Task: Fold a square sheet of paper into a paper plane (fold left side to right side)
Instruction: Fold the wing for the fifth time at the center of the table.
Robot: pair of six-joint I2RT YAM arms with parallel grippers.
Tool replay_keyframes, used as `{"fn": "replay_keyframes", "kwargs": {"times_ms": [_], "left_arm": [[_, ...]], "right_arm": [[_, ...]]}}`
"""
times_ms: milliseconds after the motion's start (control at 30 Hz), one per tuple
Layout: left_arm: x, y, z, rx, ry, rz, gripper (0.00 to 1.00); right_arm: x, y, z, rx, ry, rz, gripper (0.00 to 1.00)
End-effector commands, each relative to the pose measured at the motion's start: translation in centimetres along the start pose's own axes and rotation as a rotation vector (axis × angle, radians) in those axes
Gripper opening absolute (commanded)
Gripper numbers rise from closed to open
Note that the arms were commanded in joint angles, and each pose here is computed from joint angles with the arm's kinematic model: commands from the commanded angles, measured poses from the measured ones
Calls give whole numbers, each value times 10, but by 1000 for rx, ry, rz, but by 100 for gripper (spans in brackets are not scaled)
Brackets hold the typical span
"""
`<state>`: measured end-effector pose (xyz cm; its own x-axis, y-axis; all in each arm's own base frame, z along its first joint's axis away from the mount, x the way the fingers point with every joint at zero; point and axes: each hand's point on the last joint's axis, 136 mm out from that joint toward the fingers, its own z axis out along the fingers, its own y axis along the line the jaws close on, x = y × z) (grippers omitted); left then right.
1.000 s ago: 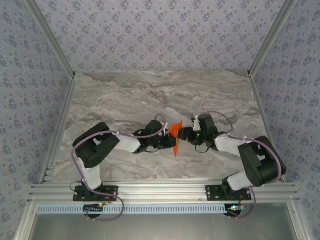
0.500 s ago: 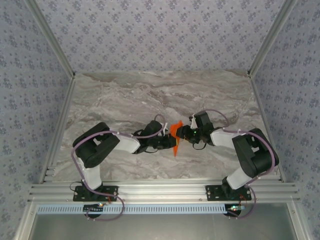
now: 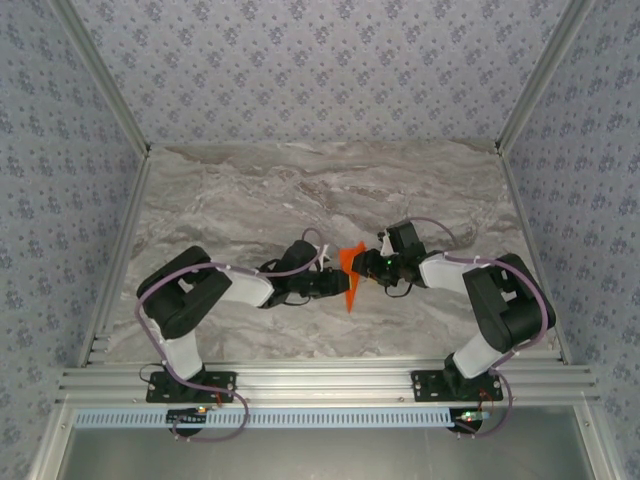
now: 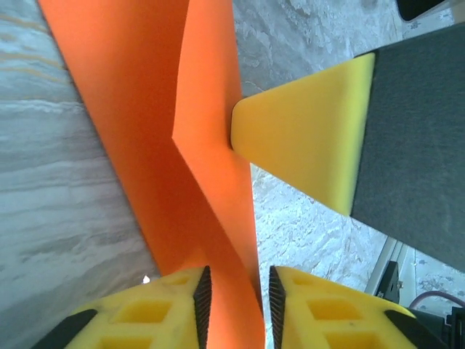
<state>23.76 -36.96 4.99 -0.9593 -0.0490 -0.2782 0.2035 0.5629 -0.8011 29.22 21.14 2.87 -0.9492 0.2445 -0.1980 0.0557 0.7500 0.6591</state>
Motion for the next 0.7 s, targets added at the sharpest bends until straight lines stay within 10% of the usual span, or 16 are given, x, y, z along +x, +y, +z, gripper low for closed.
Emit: {"fn": "replay_keyframes", "kwargs": {"times_ms": [0, 667], "left_arm": [[-17, -7, -19, 26, -51, 8, 38], [-51, 0, 3, 53, -30, -45, 41]], "right_arm": [[22, -35, 11, 122, 66, 55, 49], [23, -32, 9, 113, 68, 52, 49]]}}
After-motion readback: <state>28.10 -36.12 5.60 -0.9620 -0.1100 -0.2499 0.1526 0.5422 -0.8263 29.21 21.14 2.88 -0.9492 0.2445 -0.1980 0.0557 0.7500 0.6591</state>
